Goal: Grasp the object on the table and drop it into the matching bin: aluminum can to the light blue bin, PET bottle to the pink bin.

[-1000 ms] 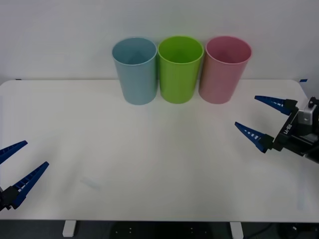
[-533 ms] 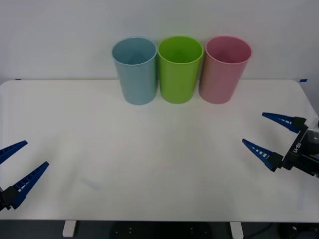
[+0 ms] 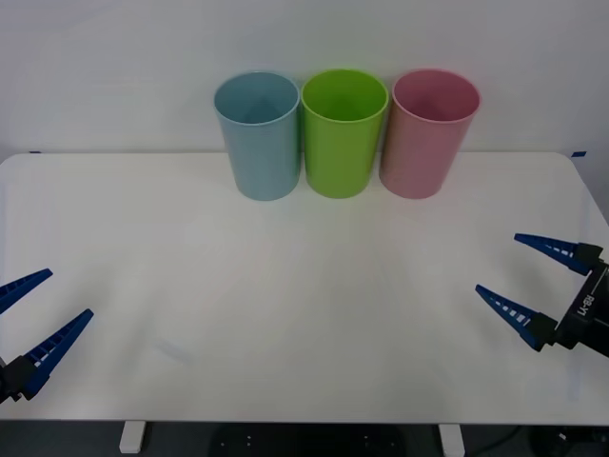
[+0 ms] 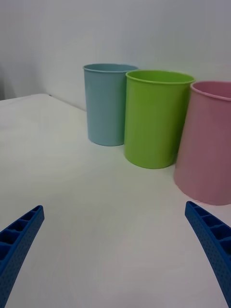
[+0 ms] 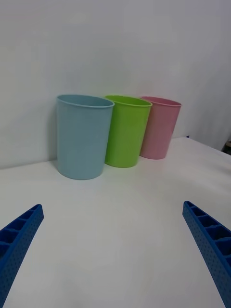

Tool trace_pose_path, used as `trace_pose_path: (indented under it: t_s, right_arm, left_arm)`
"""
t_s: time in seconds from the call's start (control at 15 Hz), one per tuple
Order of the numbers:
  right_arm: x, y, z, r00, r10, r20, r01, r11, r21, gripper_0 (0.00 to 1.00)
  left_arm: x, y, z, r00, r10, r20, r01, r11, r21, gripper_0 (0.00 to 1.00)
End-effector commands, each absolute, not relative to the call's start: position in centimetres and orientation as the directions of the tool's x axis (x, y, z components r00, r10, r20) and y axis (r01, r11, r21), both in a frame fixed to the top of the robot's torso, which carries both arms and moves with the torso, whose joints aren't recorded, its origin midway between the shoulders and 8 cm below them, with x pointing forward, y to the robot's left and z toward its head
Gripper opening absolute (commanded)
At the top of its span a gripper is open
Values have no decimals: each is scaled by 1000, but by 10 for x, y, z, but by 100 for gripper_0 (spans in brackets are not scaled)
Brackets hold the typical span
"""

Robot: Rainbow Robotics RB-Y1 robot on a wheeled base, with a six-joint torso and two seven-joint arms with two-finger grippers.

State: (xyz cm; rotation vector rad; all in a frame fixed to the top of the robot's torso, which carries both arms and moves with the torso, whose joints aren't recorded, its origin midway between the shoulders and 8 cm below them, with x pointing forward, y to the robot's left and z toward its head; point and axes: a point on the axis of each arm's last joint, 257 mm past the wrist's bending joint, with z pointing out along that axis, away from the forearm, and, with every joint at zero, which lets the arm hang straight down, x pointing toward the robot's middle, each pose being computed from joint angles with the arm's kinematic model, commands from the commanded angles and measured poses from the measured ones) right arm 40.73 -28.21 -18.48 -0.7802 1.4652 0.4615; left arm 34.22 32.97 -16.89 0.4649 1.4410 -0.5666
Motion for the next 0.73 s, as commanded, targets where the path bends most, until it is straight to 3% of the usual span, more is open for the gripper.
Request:
trace_pose_path:
  t_s: [0.07,0.73]
  right_arm:
    - [403,-286,-187,73,-172,-982,-706,687,-173,100]
    - [392,-293,-194,49,-159,-986,-701,698,-148,100]
  left_arm:
    - [342,330,-169,41,-82,-996,618,785,-39,100]
    - [342,330,-169,41,-82,-996,618,785,-39,100]
